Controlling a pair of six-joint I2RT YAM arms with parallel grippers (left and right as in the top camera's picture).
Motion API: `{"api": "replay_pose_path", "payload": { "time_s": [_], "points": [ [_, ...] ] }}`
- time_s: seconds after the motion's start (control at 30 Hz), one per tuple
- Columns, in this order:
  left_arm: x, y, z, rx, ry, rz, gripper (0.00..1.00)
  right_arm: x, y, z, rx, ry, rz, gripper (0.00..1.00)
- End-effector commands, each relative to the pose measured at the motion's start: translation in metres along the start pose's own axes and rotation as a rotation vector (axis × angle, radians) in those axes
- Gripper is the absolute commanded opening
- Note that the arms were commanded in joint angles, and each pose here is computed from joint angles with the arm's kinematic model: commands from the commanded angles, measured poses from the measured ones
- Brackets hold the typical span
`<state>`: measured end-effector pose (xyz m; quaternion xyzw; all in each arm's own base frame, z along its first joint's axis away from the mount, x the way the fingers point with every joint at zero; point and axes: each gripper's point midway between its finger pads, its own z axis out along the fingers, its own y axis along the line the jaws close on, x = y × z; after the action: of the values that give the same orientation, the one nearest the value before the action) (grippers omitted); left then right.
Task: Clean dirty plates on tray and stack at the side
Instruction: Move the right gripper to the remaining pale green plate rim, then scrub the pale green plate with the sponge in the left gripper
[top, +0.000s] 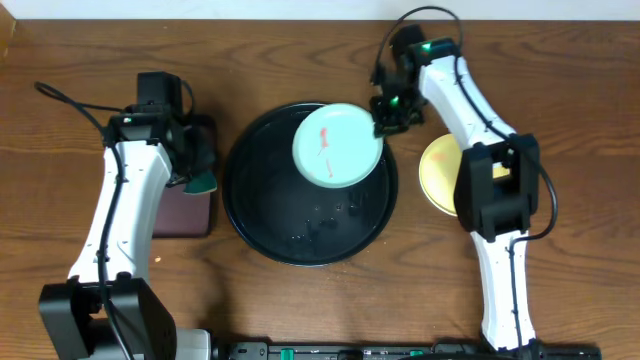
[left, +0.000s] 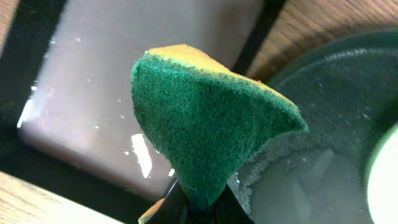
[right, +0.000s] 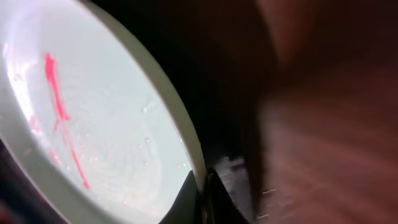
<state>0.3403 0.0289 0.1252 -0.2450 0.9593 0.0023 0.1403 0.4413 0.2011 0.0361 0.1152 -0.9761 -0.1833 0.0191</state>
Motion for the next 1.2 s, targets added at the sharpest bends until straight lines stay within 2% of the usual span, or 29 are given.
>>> {"api": "replay_pose_path", "payload": {
  "time_s": [0.0,0.23,0.6,0.9,1.17],
  "points": [
    [0.008,-0.012,0.002,0.004,0.008,0.042,0.07,0.008,0.047,-0.006,-0.068,0.012,-0.004,0.01],
    [0.015,-0.033,0.0,0.026,0.002,0.081,0.07,0.03,0.058,0.026,0.027,0.078,0.0,0.01],
    [0.032,-0.082,0.005,0.084,-0.017,0.172,0.08,0.058,0.048,0.088,-0.012,0.129,0.025,0.01],
    [0.053,-0.127,0.056,0.089,0.027,0.278,0.07,0.058,0.05,0.088,-0.032,0.128,0.007,0.01],
    [0.098,-0.15,0.103,0.139,0.2,0.362,0.07,0.058,0.051,0.089,-0.032,0.128,0.001,0.01]
  ]
}}
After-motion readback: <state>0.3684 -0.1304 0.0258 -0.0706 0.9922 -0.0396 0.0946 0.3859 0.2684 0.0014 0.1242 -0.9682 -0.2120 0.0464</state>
